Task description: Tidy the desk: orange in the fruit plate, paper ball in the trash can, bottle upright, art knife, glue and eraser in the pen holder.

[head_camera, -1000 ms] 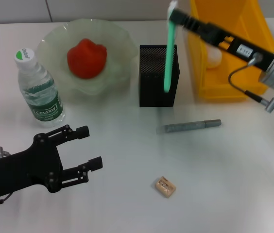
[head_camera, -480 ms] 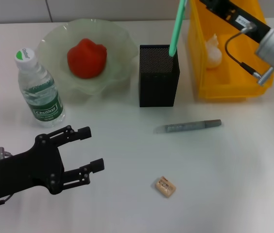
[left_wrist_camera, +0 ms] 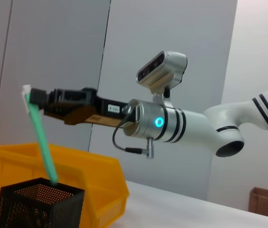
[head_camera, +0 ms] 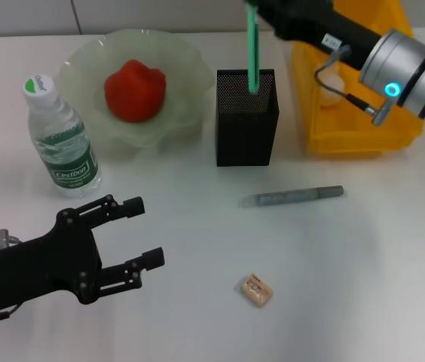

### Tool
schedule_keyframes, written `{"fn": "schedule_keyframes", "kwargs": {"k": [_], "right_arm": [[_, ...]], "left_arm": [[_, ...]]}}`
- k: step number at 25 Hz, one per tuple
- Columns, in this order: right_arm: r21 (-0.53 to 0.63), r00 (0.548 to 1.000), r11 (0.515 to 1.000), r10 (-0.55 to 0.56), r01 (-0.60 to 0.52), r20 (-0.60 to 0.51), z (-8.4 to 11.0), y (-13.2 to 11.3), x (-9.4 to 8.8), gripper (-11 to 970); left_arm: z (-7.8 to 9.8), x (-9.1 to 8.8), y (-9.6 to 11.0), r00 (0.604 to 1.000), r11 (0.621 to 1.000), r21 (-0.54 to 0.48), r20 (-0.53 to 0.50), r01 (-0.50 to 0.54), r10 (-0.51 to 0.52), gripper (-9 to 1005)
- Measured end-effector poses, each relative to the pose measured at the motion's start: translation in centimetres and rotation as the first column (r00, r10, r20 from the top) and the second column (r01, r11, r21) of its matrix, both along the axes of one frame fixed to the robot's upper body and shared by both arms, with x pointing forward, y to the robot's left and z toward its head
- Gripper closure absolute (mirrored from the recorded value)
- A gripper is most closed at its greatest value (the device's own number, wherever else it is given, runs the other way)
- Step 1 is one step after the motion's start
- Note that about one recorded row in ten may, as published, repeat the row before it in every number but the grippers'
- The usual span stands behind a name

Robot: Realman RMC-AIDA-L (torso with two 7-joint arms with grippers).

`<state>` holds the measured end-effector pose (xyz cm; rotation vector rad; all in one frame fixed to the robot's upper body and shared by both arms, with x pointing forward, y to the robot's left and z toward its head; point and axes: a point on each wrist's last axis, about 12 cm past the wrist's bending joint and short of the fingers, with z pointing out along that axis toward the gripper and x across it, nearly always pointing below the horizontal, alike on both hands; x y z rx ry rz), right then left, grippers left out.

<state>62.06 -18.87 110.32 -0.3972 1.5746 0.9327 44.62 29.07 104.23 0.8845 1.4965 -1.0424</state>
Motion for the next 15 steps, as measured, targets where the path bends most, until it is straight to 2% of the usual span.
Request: {"fn": "schedule_keyframes", "kwargs": {"k": [1,6,15], "right_arm": [[-0.054,0.999,0.998,0.015,-0.013,0.039,-0.14,0.37,-0.06,778],[-0.17,0.99,0.985,0.05,-0.027,0.131,-0.62,0.82,-0.39,771],[-0.201,0.986,0.979,0.044,-0.011,0.16,-0.93,0.48,-0.59,757]], "left_arm": [[0.0,0.0,-0.01,1.0,1.0,0.0,0.001,0.001,-0.001,213],[0.02,0.0,0.0,1.0,1.0,-0.002,0.002,0.002,-0.002,213],[0.06,-0.07,0.0,1.0,1.0,-0.006,0.003,0.005,-0.005,213]]}}
